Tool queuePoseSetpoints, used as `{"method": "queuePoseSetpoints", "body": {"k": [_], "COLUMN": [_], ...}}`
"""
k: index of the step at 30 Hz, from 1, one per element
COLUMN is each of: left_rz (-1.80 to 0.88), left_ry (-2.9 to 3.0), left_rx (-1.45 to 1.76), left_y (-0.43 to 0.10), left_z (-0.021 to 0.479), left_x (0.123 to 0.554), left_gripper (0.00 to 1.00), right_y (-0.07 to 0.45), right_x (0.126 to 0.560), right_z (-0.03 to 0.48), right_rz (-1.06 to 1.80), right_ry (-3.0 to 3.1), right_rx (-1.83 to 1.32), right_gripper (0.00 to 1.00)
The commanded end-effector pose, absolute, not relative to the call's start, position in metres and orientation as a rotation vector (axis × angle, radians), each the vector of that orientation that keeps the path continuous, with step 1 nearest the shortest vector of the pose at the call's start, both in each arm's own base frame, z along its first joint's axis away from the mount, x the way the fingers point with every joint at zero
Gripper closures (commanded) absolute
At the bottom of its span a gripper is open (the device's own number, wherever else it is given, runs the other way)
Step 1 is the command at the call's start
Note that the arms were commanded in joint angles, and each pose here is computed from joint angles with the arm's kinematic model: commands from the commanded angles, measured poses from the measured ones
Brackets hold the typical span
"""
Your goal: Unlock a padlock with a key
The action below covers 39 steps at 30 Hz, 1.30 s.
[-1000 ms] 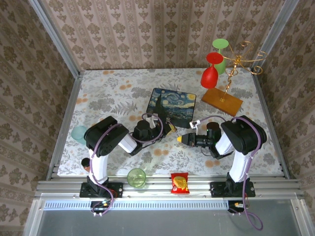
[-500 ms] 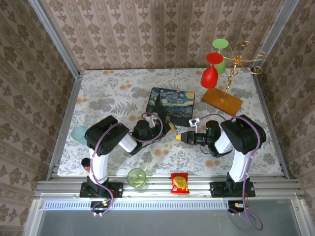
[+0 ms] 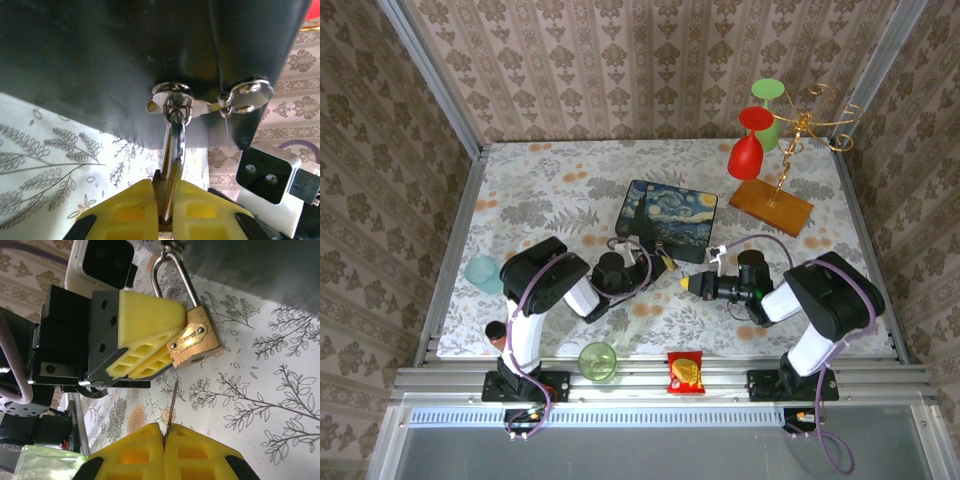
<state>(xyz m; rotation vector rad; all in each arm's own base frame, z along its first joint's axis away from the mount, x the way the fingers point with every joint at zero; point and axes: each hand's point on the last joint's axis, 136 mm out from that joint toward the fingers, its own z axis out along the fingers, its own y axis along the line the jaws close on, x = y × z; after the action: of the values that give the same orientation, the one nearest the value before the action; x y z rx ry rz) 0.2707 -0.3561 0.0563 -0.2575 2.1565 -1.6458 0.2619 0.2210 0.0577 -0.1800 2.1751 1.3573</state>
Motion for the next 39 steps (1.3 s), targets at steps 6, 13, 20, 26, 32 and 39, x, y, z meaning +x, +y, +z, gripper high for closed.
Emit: {"method": "queuePoseSetpoints", "body": {"k": [6, 13, 20, 26, 32, 39], "left_rz": [-1.414, -1.352, -1.195, -1.006, -1.044, -1.316], "left_ry": [2.259, 2.239, 2.308, 2.287, 2.103, 1.873], "left_rx": [-0.367, -0.362, -0.321, -0.177, 0.142, 0.482], "left_y": [-0.319, -0.310, -0.301, -0.297, -0.318, -0.338], "left_z": [0.014, 0.024, 0.027, 0.059, 0.145, 0.209], "left_x": [0.258, 0.258, 0.254, 0.249, 0.236, 0.199], "left_gripper": [0.78, 0.59, 0.43, 0.39, 0.43, 0.59], "right_y": [0.214, 0.222, 0.227, 0.240, 0.255, 0.262], "right_x": [0.254, 0.250, 0.246, 0.230, 0.216, 0.213], "right_z": [0.063, 0.070, 0.066, 0.107, 0.143, 0.184], "right_rz": [1.207, 1.211, 1.182, 1.326, 1.467, 1.589], "right_ry": [2.212, 2.217, 2.249, 2.060, 1.952, 1.827], "right_rx": [-0.257, -0.304, -0.337, -0.484, -0.621, -0.636], "right_gripper": [1.00, 1.00, 1.00, 1.00, 1.00, 1.00]}}
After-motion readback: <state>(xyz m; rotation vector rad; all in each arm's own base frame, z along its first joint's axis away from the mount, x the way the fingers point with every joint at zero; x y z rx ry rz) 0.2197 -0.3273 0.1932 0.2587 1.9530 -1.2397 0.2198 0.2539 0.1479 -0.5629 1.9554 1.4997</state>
